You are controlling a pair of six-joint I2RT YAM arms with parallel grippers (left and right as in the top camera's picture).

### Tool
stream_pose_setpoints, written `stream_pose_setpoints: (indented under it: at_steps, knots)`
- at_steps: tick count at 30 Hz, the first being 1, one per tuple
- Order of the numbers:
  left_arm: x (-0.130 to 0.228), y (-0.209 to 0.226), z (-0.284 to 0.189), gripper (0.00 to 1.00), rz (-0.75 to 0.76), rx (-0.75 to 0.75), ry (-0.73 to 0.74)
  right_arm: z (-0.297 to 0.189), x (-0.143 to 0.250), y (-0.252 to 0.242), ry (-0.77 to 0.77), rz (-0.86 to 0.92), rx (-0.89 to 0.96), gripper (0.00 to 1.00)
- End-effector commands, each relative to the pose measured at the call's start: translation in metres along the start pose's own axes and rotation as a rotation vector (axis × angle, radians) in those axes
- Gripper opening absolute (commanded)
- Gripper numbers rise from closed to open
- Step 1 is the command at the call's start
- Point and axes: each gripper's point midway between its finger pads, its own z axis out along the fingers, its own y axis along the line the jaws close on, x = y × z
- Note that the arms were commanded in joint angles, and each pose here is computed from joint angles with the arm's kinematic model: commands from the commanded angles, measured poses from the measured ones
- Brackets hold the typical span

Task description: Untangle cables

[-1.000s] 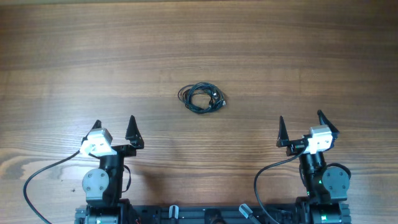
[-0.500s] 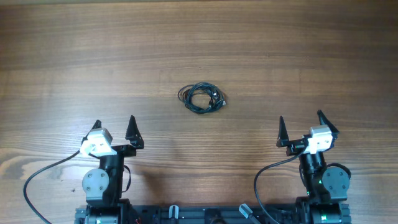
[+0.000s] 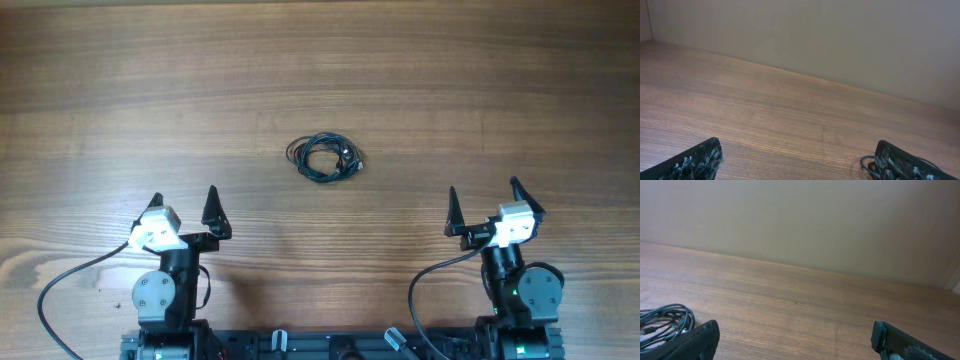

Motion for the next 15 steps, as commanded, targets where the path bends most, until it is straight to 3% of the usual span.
stream_pose_setpoints:
  at_steps: [1,8,15]
  knots:
    - [0.004,-0.002,0.0,1.0,0.008,0.012,0.016,0.0,0.0,0.004,-0.002,-0.009,-0.02,1.0]
    - [0.002,-0.006,0.0,1.0,0.007,0.029,0.009,0.0,-0.003,0.014,-0.017,0.001,-0.079,1.0]
    - [-0.001,-0.007,-0.001,1.0,-0.077,0.031,0.013,0.0,-0.002,0.014,0.006,0.203,-0.082,1.0]
